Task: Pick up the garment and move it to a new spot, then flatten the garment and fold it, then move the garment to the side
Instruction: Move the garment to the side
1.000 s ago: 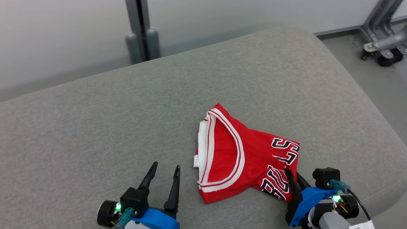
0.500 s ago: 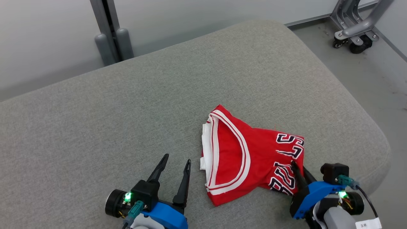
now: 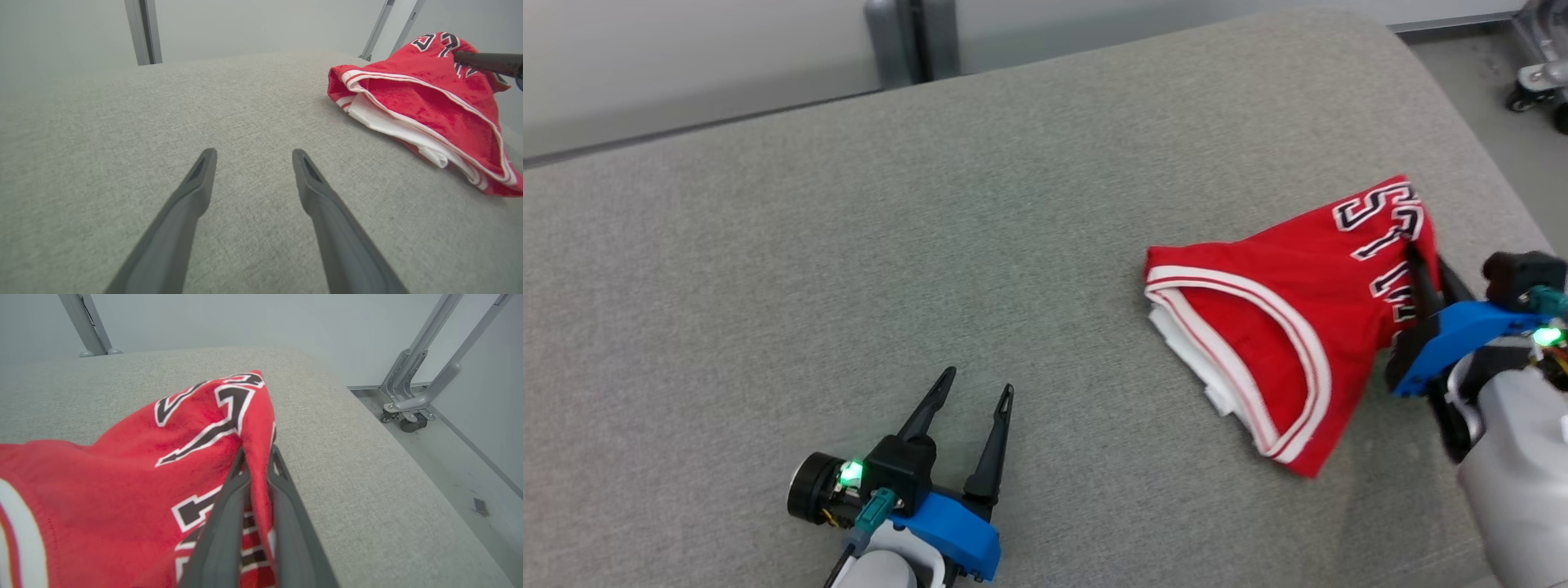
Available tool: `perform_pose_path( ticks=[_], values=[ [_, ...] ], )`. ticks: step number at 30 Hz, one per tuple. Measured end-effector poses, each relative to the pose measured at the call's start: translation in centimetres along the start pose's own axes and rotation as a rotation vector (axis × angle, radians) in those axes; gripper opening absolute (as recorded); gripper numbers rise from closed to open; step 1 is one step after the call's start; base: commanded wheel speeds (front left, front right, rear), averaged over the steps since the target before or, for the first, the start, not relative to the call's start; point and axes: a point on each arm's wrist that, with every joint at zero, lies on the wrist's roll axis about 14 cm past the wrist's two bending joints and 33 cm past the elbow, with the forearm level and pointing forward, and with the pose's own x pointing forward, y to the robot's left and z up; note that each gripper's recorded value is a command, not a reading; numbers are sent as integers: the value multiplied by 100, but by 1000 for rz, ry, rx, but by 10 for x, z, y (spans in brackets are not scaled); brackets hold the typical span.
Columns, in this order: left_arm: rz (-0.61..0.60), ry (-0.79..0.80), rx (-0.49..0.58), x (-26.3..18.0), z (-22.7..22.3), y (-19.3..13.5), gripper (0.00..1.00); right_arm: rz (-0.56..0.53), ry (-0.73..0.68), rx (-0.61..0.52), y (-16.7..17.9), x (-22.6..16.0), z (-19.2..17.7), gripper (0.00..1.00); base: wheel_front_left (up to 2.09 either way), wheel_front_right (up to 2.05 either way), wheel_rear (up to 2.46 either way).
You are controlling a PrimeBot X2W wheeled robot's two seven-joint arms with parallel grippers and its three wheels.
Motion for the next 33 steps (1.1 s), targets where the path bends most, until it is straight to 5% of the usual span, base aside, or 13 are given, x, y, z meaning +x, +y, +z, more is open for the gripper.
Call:
perform_pose_path(
  ticks=[9, 18, 19, 20, 33],
  values=[
    [112, 23, -5, -12, -12, 41, 100, -142, -28, -107, -64, 50, 46, 0, 0, 0, 0],
    [157, 16, -20, -16, -12, 55, 100, -271, 7, -131, -109, 56, 47, 0, 0, 0, 0],
    [159, 15, -23, -16, -12, 56, 100, -275, 6, -121, -108, 55, 46, 42, 0, 0, 0],
    [158, 15, -22, -16, -12, 55, 100, -279, 2, -110, -108, 55, 46, 100, 0, 0, 0],
    [253, -32, 20, -24, 9, 75, 100, -65, -261, -19, 13, 61, 100, 100, 0, 0, 0]
  ],
)
